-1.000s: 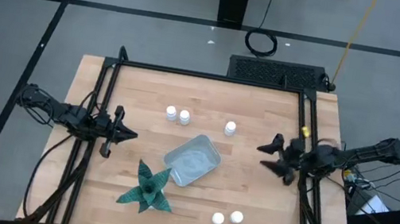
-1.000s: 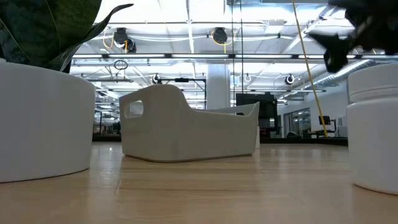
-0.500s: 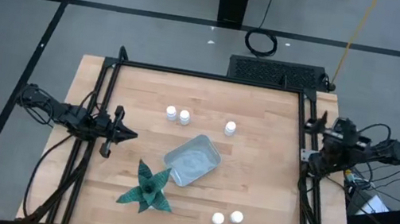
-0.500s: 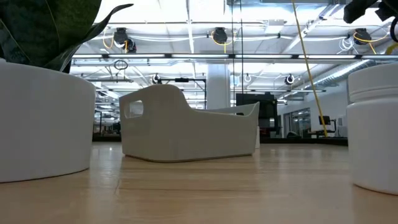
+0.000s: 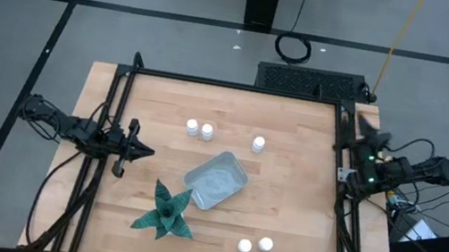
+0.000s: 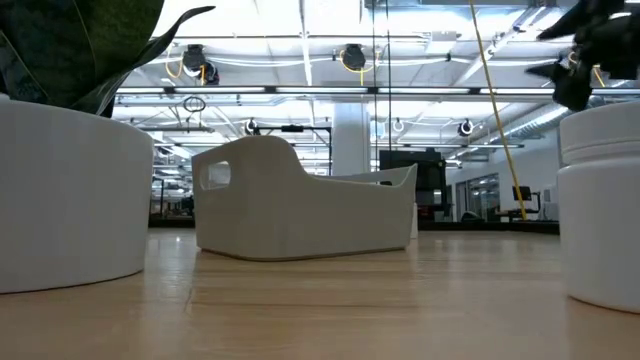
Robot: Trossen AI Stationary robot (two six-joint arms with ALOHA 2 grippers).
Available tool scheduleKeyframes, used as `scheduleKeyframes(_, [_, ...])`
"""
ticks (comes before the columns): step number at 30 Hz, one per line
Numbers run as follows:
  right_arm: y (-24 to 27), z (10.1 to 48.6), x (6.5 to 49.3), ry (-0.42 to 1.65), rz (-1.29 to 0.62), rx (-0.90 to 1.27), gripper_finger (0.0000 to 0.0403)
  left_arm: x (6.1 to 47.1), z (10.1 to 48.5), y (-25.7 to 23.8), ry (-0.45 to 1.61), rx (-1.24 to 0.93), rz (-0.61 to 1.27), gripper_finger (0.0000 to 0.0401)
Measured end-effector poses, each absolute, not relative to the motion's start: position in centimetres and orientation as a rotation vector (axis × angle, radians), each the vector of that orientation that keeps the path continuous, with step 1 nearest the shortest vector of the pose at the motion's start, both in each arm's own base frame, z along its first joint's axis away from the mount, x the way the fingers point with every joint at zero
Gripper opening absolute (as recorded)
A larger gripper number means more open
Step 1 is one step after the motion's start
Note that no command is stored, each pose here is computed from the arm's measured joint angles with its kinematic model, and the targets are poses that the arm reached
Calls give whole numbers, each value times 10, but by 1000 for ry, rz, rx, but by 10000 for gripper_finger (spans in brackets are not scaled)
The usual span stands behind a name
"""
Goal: Pick and place pill bottles into a basket
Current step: Put the white pill bottle into the gray bin
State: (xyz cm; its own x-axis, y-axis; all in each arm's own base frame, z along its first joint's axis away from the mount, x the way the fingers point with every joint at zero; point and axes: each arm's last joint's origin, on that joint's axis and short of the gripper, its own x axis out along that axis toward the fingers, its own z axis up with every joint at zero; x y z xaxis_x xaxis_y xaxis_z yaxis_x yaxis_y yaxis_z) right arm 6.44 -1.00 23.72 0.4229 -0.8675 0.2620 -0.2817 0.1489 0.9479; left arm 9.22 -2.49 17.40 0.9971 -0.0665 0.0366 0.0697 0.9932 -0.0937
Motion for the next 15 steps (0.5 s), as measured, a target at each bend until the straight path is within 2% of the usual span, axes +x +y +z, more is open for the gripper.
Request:
scheduleKeyframes(4, [1,236,99,-874,-566,1400,265,92,174,-25,-34,-95,-68,26])
scheduleKeyframes(9, [14,240,134,-471,-537,1350,265,92,174,-25,-34,-95,-69,26])
scheduleKeyframes(11, [17,238,142,-437,-564,1327,265,92,174,-25,-34,-95,-69,26])
scheduleKeyframes(15, [15,251,152,-580,-544,1319,261,92,174,-25,-36,-96,-68,26])
